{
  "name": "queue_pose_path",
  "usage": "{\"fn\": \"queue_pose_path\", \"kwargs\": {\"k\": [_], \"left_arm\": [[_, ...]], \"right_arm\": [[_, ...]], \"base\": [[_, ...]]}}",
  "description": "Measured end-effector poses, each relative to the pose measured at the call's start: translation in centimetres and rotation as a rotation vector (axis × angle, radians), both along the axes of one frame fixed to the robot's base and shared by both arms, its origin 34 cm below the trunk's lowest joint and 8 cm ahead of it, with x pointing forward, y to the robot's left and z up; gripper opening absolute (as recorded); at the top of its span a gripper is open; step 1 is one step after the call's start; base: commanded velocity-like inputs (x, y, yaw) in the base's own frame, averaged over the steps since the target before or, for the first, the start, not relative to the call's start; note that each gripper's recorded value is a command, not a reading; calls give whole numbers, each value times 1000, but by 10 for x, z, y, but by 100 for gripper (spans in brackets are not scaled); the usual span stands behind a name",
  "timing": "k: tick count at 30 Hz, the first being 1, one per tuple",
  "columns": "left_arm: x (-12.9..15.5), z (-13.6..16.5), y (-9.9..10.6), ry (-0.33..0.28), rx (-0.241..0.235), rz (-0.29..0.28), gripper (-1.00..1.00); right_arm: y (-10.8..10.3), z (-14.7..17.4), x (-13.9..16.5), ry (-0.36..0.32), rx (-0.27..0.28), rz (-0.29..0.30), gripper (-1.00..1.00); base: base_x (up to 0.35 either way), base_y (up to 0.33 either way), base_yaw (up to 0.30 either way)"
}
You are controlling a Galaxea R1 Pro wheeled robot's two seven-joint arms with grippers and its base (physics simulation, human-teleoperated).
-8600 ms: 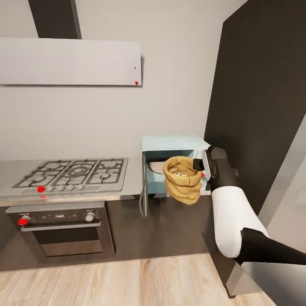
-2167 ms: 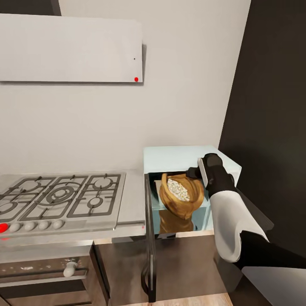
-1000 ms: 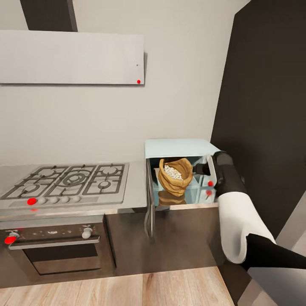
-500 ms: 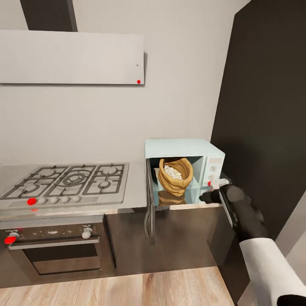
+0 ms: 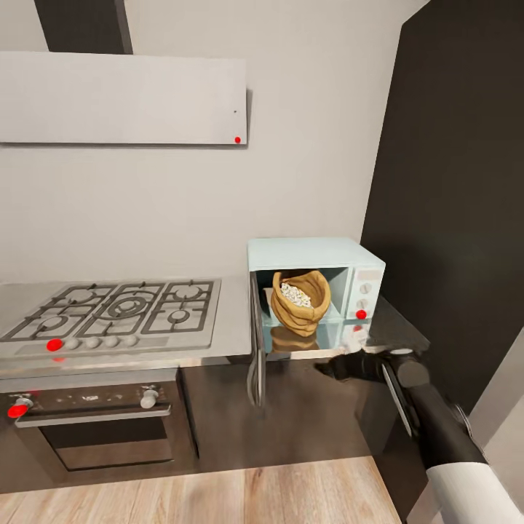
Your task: In the kitchen, take the popcorn bag from the countertop, put it into the microwave, and heat it until the popcorn is cooked so the cooked popcorn ends up inside the bag.
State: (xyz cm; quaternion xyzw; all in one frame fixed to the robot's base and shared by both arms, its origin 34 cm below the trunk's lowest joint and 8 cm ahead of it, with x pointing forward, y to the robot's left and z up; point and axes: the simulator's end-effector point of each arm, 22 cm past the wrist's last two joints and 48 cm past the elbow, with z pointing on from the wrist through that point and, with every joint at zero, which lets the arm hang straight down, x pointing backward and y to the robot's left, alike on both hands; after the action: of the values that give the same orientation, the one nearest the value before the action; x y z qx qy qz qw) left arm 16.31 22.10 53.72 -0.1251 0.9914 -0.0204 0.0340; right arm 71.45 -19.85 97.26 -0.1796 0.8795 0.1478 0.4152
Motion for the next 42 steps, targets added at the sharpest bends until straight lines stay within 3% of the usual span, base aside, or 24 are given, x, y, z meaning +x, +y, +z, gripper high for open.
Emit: {"fn": "queue_pose_path", "kwargs": {"k": [1, 6, 13, 29, 42], "left_arm": [[0, 0, 0, 0, 0, 0, 100], [0, 0, 0, 0, 0, 0, 100], [0, 0, 0, -1, 0, -1, 100], [2, 0, -2, -5, -7, -6, 100], [1, 0, -2, -4, -7, -6, 100]], "right_arm": [[15, 16, 6, -68, 61, 25, 100], [30, 56, 23, -266, 133, 52, 100], [35, 70, 37, -382, 168, 15, 100], [33, 47, 43, -389, 164, -5, 100], [43, 48, 43, -393, 181, -4, 100]], "base": [[0, 0, 0], [0, 0, 0], [0, 0, 0], [120, 0, 0], [170, 0, 0]]}}
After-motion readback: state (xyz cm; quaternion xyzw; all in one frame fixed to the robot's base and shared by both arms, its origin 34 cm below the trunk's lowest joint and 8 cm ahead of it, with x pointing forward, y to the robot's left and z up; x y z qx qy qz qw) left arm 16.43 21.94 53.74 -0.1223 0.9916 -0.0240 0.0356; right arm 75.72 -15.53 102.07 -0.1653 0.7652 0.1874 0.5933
